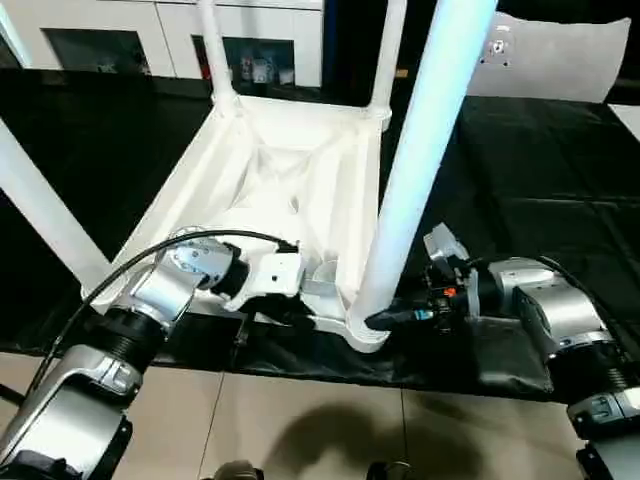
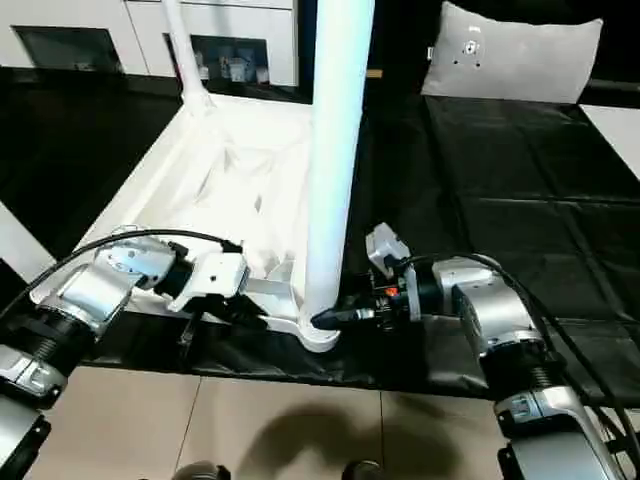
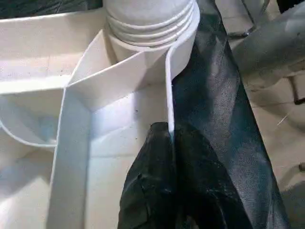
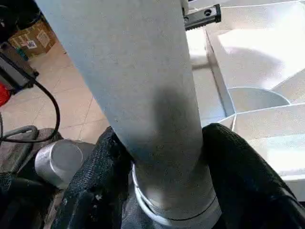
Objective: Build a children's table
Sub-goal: Rotate leg to tighten
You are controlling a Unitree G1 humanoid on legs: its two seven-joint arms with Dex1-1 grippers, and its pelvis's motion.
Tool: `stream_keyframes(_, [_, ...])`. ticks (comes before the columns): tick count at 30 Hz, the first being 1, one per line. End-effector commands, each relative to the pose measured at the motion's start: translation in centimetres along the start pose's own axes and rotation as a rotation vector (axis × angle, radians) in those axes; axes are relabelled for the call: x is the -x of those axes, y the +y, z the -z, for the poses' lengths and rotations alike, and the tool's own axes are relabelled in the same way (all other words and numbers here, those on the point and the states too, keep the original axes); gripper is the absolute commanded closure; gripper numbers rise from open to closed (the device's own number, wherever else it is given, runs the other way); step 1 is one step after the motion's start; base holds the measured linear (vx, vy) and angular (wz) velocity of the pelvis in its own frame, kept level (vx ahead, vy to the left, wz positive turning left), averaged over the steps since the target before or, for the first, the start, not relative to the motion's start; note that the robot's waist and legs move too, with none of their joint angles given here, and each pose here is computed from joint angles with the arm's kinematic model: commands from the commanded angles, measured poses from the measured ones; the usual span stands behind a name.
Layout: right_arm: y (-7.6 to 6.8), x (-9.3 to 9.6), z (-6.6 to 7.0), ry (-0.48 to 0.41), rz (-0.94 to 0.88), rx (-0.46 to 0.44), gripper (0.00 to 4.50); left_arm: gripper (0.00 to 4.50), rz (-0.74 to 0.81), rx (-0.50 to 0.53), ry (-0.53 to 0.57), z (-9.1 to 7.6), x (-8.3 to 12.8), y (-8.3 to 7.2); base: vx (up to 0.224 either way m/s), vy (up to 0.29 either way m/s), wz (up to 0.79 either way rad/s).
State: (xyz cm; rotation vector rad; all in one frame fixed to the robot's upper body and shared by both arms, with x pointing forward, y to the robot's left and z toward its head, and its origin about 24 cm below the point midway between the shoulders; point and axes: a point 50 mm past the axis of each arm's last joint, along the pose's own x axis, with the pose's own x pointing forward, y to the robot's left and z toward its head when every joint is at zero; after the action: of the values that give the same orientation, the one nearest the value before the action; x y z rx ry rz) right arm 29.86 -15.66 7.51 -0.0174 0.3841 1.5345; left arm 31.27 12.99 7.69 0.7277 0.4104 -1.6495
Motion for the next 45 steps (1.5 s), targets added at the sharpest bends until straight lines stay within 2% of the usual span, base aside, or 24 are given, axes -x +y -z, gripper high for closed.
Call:
stream_keyframes(1, [0.3,-1.4,0.0,-0.058,0.031,-0.039,2.39,4.50,0.029,0.091,0.017,0.7,-2.0,-0.8,0.000,0.000,0.00])
stream_keyframes(3, [-0.6,-3.1,0.2,-0.063,0.253,-0.069,2.39,4.50,-0.112,0.205,-0.027,0.2,-2.3,0.0,0.000,0.000,0.00])
stream_keyframes(5, [-1.4,-4.1,0.3,-0.075,0.407,-0.122,2.40,4.50,-0.187,0.266,-0.064,-0.3,-2.5,0.5,-0.031,-0.004,-0.04])
stream_keyframes(8, [-1.9,-4.9,0.3,-0.080,0.513,-0.168,2.41,4.50,-0.253,0.314,-0.076,-0.5,-2.7,0.9,-0.047,0.005,-0.09])
stream_keyframes(9, [-2.4,-5.6,0.1,-0.072,0.616,-0.181,2.42,4.50,-0.327,0.357,-0.077,-0.7,-2.8,1.5,-0.095,0.027,-0.22])
stream_keyframes(12, [-2.8,-6.8,-0.2,-0.051,0.718,-0.141,2.42,4.50,-0.396,0.385,-0.065,-1.1,-3.1,2.0,-0.038,0.016,-0.10])
stream_keyframes(14, [-2.8,-7.5,-0.6,-0.079,0.755,-0.136,2.42,4.50,-0.426,0.399,-0.075,-1.7,-3.3,2.3,0.000,0.000,0.00])
stream_keyframes(15, [-2.8,-7.6,-0.7,-0.093,0.762,-0.138,1.93,4.50,-0.434,0.401,-0.076,-1.8,-3.4,2.3,0.000,0.000,0.00])
stream_keyframes(19, [-2.7,-7.4,-1.1,-0.128,0.750,-0.126,1.61,4.50,-0.444,0.402,-0.074,-1.9,-3.3,2.3,0.000,0.000,0.00])
stream_keyframes(21, [-2.5,-6.2,-1.4,-0.172,0.728,-0.098,1.38,4.50,-0.450,0.387,-0.042,-1.1,-2.8,2.0,0.000,0.000,0.00])
stream_keyframes(23, [-2.4,-5.5,-1.6,-0.190,0.713,-0.076,1.35,4.50,-0.444,0.379,-0.031,-0.8,-2.5,1.9,0.000,0.000,0.00])
stream_keyframes(25, [-2.3,-4.5,-1.7,-0.198,0.696,-0.056,1.10,4.50,-0.429,0.371,-0.014,-0.3,-2.4,1.6,0.000,0.000,0.00])
stream_keyframes(29, [-1.8,-2.8,-1.9,-0.185,0.619,-0.008,0.80,4.50,-0.387,0.362,0.000,0.3,-2.0,1.2,0.000,0.000,0.00])
stream_keyframes(30, [-1.3,-1.5,-1.8,-0.140,0.533,0.044,0.66,4.50,-0.326,0.316,-0.005,0.4,-1.8,0.8,0.000,0.000,0.00])
stream_keyframes(31, [-1.2,-1.4,-1.8,-0.129,0.522,0.049,0.54,4.50,-0.317,0.308,-0.004,0.4,-1.8,0.7,0.000,0.000,0.00])
stream_keyframes(32, [-1.1,-1.0,-1.6,-0.105,0.500,0.061,0.54,4.50,-0.297,0.287,-0.005,0.4,-1.7,0.6,0.000,0.000,0.00])
stream_keyframes(33, [-0.8,-0.3,-1.2,-0.040,0.436,0.095,0.48,4.50,-0.234,0.212,-0.010,0.4,-1.5,0.3,0.000,0.000,0.00])
stream_keyframes(34, [-0.7,0.1,-1.1,-0.019,0.407,0.100,0.48,4.50,-0.203,0.180,-0.001,0.4,-1.4,0.1,0.000,0.000,0.00])
stream_keyframes(36, [-0.6,0.3,-1.0,-0.009,0.390,0.102,0.48,4.50,-0.184,0.163,0.006,0.4,-1.3,0.0,0.000,0.000,0.00])
stream_keyframes(39, [-0.7,0.9,-1.2,0.006,0.310,0.116,0.48,4.50,-0.031,0.077,0.057,0.8,-1.1,-1.0,0.000,0.000,0.00])
stream_keyframes(41, [-0.8,0.9,-1.2,0.006,0.301,0.123,0.48,4.50,-0.009,0.069,0.058,0.8,-1.1,-1.2,0.000,0.000,0.00])
stream_keyframes(43, [-0.6,0.8,-1.4,-0.005,0.232,0.121,0.81,4.50,0.063,0.038,0.065,0.7,-1.0,-1.7,0.000,0.000,0.00])
stream_keyframes(45, [-0.3,0.7,-1.4,-0.005,0.163,0.114,0.85,4.50,0.115,0.008,0.074,0.7,-1.0,-1.8,0.000,0.000,0.00])
